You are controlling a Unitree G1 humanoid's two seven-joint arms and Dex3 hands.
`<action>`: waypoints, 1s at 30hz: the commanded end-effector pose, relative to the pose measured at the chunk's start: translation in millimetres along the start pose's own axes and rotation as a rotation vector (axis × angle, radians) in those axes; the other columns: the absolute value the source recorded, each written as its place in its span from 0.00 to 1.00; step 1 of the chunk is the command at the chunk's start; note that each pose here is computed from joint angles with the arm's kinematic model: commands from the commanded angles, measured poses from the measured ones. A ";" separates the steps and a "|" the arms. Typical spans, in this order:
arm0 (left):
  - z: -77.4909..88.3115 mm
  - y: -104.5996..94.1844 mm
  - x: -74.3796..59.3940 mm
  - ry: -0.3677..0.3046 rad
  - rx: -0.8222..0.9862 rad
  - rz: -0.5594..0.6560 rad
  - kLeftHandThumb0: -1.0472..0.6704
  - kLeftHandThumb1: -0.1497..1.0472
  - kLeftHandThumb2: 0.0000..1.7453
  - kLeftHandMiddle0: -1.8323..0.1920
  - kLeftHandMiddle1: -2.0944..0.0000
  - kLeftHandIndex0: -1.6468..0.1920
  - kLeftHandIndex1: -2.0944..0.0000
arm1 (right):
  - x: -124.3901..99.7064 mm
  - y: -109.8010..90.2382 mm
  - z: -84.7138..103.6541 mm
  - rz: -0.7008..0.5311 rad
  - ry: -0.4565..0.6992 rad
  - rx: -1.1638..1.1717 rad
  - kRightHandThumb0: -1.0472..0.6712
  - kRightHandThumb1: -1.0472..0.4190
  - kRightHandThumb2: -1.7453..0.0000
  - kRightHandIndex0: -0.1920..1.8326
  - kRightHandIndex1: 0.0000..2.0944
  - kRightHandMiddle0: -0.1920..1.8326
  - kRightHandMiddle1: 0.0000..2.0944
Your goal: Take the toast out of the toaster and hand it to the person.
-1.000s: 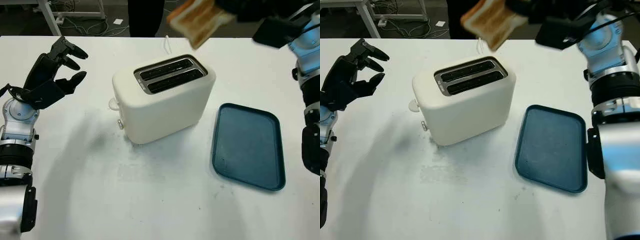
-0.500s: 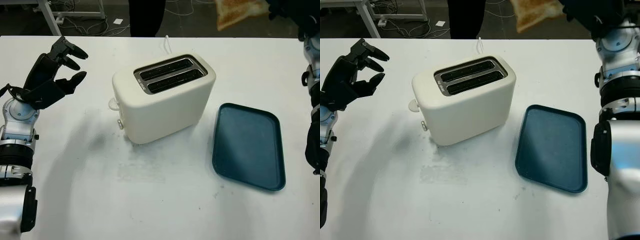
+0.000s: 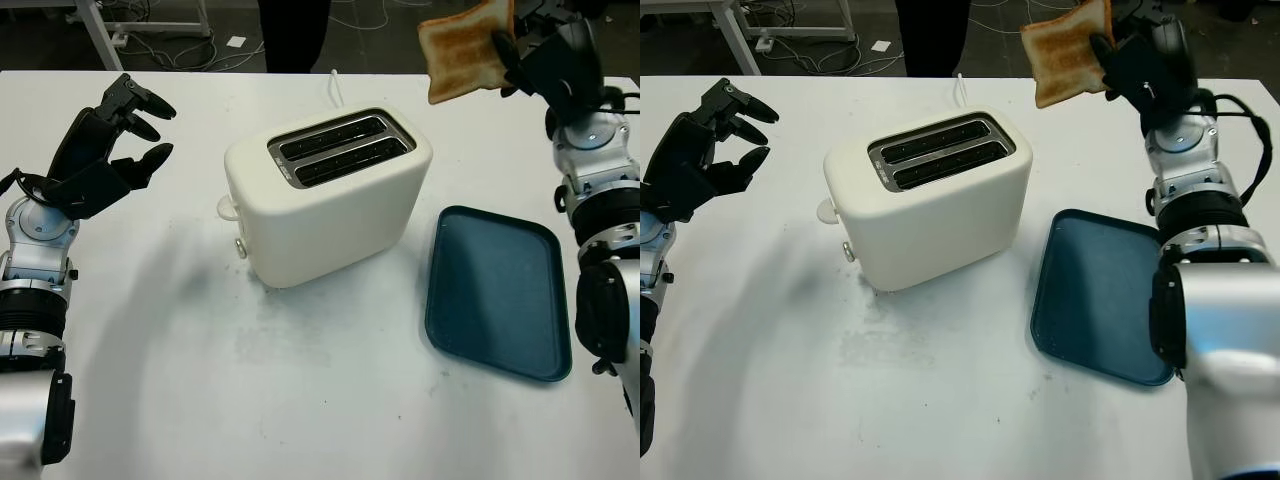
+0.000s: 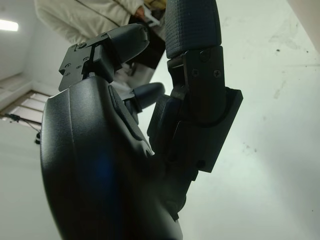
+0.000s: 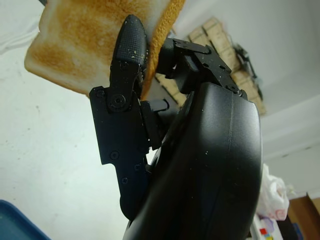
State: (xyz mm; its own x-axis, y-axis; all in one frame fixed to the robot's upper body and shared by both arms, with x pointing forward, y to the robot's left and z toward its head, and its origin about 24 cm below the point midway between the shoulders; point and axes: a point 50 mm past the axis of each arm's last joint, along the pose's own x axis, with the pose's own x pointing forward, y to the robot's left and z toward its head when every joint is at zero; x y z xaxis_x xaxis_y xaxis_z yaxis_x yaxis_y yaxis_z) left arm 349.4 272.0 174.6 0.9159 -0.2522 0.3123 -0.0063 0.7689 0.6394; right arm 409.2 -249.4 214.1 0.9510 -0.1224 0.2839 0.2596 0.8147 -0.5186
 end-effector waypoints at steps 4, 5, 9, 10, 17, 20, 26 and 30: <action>0.7 0.0 -0.2 -0.010 -0.007 -0.001 0.00 0.89 0.33 0.91 0.21 0.90 0.29 | -5.1 10.1 -16.7 -0.009 0.100 -0.036 0.53 0.09 0.76 0.46 0.83 0.34 0.83; 0.6 0.1 -0.4 -0.010 -0.006 -0.001 0.00 0.89 0.33 0.91 0.21 0.90 0.29 | -6.0 10.9 -18.7 -0.008 0.107 -0.028 0.53 0.09 0.76 0.48 0.83 0.36 0.83; 0.3 0.5 -0.8 -0.007 -0.004 0.000 0.00 0.89 0.33 0.91 0.20 0.90 0.29 | -7.8 13.4 -25.2 -0.002 0.156 -0.045 0.49 0.09 0.75 0.48 0.83 0.37 0.83; 0.1 0.5 -0.8 -0.006 -0.007 -0.001 0.00 0.89 0.33 0.91 0.20 0.90 0.29 | -8.5 14.3 -26.8 0.000 0.163 -0.048 0.48 0.09 0.76 0.48 0.83 0.38 0.83; -0.4 0.3 -1.0 -0.005 -0.004 0.004 0.00 0.89 0.33 0.91 0.20 0.90 0.28 | -13.0 23.5 -34.2 0.014 0.193 -0.010 0.41 0.09 0.78 0.55 0.83 0.45 0.83; -0.3 0.0 -1.2 -0.009 -0.008 0.003 0.00 0.89 0.33 0.91 0.21 0.90 0.30 | -14.0 26.6 -35.1 0.027 0.194 -0.006 0.41 0.09 0.78 0.55 0.83 0.44 0.83; 0.0 1.0 -1.3 -0.006 -0.008 0.004 0.00 0.89 0.33 0.91 0.21 0.90 0.29 | -14.0 31.5 -35.4 0.036 0.218 0.034 0.41 0.09 0.78 0.52 0.83 0.40 0.83; 0.3 1.5 -1.6 -0.009 0.001 0.005 0.00 0.89 0.33 0.91 0.21 0.90 0.29 | -13.3 33.3 -33.6 0.044 0.218 0.035 0.41 0.09 0.78 0.52 0.83 0.40 0.83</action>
State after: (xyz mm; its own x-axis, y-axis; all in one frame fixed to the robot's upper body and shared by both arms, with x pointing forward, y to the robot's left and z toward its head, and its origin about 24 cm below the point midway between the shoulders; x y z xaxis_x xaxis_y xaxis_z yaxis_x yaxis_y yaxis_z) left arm 349.4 272.0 174.1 0.9162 -0.2545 0.3094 -0.0024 0.7687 0.6396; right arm 411.4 -239.8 171.5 0.9753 -0.1949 0.1040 0.2205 0.8314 -0.5100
